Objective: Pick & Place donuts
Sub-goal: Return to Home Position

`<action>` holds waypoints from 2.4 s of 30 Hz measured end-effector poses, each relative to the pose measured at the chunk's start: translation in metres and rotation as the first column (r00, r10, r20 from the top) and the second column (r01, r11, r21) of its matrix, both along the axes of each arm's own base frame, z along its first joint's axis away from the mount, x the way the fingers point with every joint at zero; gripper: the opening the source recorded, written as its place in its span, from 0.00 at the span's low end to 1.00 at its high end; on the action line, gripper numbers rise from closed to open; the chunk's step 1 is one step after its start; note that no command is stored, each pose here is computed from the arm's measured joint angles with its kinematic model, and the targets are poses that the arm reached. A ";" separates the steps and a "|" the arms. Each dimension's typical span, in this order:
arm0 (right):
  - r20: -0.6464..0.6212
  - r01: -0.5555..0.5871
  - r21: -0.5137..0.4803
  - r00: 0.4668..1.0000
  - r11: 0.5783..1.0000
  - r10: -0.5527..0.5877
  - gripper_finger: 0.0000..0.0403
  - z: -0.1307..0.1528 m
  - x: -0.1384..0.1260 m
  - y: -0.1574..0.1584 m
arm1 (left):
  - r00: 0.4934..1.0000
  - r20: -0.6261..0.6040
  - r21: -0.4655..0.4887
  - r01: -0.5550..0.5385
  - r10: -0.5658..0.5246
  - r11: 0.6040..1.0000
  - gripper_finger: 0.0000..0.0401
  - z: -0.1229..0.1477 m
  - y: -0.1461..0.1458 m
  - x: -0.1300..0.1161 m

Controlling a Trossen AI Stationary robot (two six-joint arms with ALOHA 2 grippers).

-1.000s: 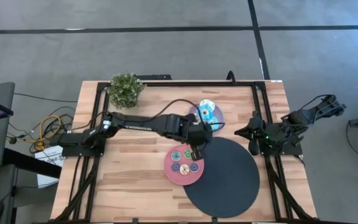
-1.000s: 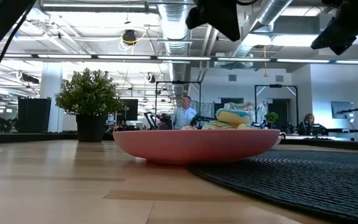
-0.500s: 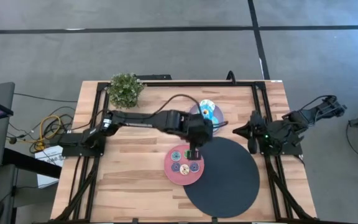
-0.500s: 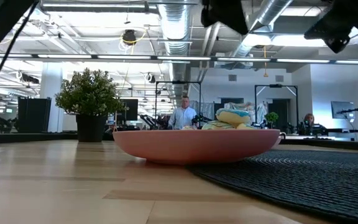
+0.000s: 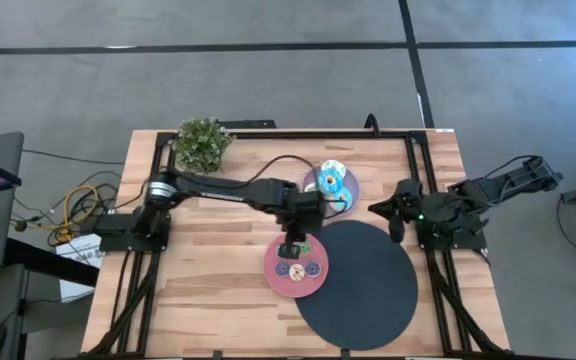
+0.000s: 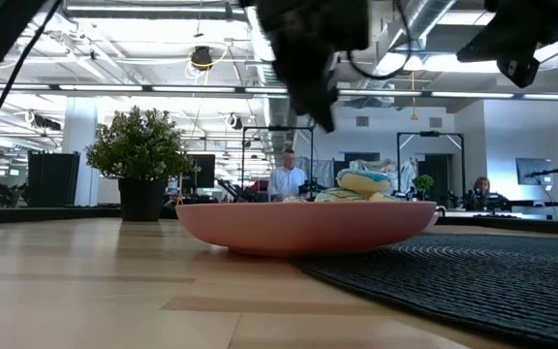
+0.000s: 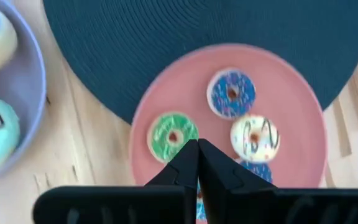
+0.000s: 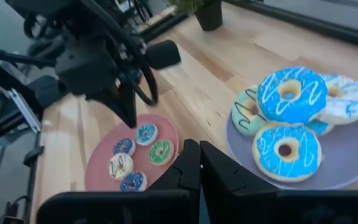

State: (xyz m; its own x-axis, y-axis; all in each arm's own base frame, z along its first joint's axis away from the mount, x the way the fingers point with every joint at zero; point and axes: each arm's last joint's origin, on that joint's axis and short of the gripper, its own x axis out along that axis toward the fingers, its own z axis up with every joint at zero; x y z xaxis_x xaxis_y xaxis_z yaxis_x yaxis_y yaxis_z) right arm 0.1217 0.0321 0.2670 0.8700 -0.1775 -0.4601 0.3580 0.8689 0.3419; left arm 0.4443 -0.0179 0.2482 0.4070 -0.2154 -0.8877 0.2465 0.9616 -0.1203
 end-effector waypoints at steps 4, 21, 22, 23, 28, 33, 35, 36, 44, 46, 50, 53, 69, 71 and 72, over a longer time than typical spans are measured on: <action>-0.044 0.014 0.007 0.999 1.000 -0.014 0.00 -0.006 0.008 0.003 | 0.995 0.095 -0.017 -0.037 0.038 0.999 0.00 -0.011 0.009 -0.035; -0.023 0.054 0.047 0.998 0.997 -0.053 0.00 -0.014 0.042 0.013 | 0.667 0.660 -0.134 -0.348 0.345 0.928 0.00 -0.033 0.041 -0.246; -0.020 0.058 0.048 0.998 0.997 -0.057 0.00 -0.014 0.044 0.012 | 0.649 0.677 -0.136 -0.351 0.346 0.926 0.00 -0.035 0.041 -0.254; -0.018 0.062 0.049 0.998 0.997 -0.061 0.00 -0.014 0.045 0.012 | 0.628 0.699 -0.138 -0.352 0.342 0.926 0.00 -0.037 0.040 -0.261; 0.010 0.080 0.062 0.997 0.995 -0.081 0.00 -0.012 0.049 0.010 | 0.541 0.779 -0.157 -0.321 0.317 0.934 0.00 -0.042 0.036 -0.292; 0.042 0.097 0.076 0.994 0.992 -0.100 0.00 -0.009 0.051 0.007 | 0.455 0.842 -0.188 -0.259 0.291 0.947 0.00 -0.047 0.031 -0.316; 0.042 0.099 0.075 0.994 0.992 -0.103 0.00 -0.009 0.051 0.006 | 0.405 0.865 -0.208 -0.248 0.297 0.946 0.00 -0.048 0.030 -0.325; 0.042 0.099 0.075 0.994 0.992 -0.103 0.00 -0.009 0.051 0.006 | 0.378 0.877 -0.217 -0.241 0.297 0.946 0.00 -0.048 0.030 -0.328; 0.042 0.098 0.076 0.994 0.992 -0.102 0.00 -0.009 0.051 0.006 | 0.243 0.890 -0.355 -0.166 0.387 0.920 0.00 -0.064 0.026 -0.349; 0.044 0.098 0.077 0.994 0.992 -0.102 0.00 -0.009 0.051 0.006 | 0.260 0.885 -0.352 -0.172 0.387 0.920 0.00 -0.066 0.026 -0.349; 0.046 0.098 0.077 0.994 0.992 -0.102 0.00 -0.009 0.051 0.006 | 0.257 0.912 -0.282 -0.179 0.321 0.943 0.00 -0.066 0.026 -0.349; 0.046 0.098 0.078 0.994 0.992 -0.102 0.00 -0.009 0.051 0.006 | 0.249 0.931 -0.224 -0.189 0.267 0.956 0.00 -0.065 0.026 -0.349; 0.045 0.097 0.078 0.994 0.992 -0.101 0.00 -0.009 0.051 0.006 | 0.375 0.861 -0.326 -0.112 0.344 0.939 0.00 -0.075 0.022 -0.348; 0.045 0.097 0.078 0.994 0.992 -0.101 0.00 -0.009 0.051 0.006 | 0.380 0.860 -0.325 -0.103 0.339 0.940 0.00 -0.076 0.020 -0.348; 0.046 0.096 0.079 0.994 0.992 -0.100 0.00 -0.009 0.051 0.007 | 0.382 0.862 -0.322 -0.096 0.333 0.942 0.00 -0.076 0.020 -0.348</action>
State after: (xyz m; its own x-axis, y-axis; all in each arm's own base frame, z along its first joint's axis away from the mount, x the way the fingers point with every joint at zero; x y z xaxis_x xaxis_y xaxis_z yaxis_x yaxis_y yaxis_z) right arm 0.1730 0.0387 0.2579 0.8720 -0.2294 -0.4324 0.4215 0.8010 0.4251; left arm 0.0968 0.0016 0.1726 0.9920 -0.1033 0.0723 0.1128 0.9831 -0.1440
